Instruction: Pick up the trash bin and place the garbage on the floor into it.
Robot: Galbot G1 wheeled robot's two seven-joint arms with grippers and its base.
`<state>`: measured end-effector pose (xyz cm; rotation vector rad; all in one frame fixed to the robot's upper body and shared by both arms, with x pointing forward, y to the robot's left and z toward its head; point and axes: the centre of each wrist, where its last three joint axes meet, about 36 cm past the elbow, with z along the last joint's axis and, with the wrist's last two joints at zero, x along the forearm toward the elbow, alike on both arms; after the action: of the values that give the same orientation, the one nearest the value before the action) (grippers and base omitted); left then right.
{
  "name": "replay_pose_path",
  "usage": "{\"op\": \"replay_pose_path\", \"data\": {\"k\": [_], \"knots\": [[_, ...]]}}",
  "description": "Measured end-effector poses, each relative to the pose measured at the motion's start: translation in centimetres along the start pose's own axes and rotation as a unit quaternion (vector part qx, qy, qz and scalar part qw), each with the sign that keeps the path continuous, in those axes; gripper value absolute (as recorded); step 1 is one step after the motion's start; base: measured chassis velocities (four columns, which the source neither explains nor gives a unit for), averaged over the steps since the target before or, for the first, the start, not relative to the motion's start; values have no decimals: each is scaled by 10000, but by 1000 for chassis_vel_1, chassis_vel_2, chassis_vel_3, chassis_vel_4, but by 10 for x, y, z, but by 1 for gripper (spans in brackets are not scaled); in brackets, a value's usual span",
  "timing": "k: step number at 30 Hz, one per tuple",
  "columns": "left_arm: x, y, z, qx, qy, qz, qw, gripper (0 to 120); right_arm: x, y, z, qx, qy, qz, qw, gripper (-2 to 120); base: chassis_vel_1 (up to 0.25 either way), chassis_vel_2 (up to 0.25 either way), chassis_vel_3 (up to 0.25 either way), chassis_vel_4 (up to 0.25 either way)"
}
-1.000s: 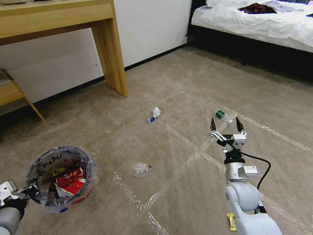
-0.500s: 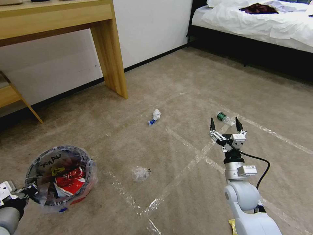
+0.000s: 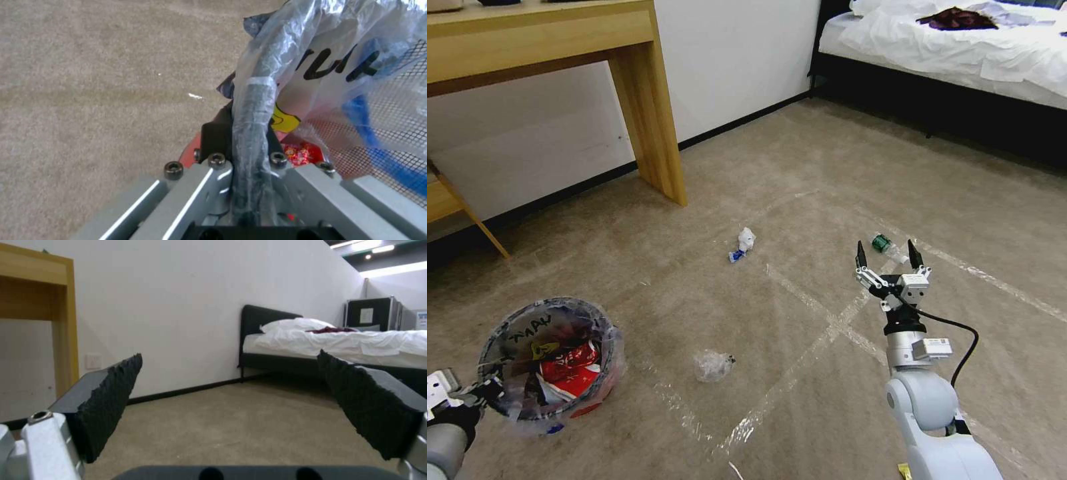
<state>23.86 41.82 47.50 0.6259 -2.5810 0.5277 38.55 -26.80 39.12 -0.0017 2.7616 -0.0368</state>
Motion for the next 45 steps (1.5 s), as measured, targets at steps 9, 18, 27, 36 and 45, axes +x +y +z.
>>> {"op": "replay_pose_path", "data": {"k": [9,18,27,36,45], "knots": [[0,0,0,0,0,0,10000,1,0,0,1,2,10,-4,10000,100,-51,59,53,-56],[-1,0,0,-14,-5,-1,10000,1,-1,1,1,-1,-1,-13,10000,100,-48,41,44,-39],[-2,0,0,-24,-3,0,10000,1,-2,1,1,-5,0,-21,10000,100,-45,38,49,-44],[-3,0,0,-18,-2,-10,10000,1,-4,3,3,-16,2,-26,10000,100,-45,40,44,-37],[-6,2,2,7,24,-40,10000,1,-6,3,7,40,-96,-156,9998,100,-16,28,21,-19]]}}
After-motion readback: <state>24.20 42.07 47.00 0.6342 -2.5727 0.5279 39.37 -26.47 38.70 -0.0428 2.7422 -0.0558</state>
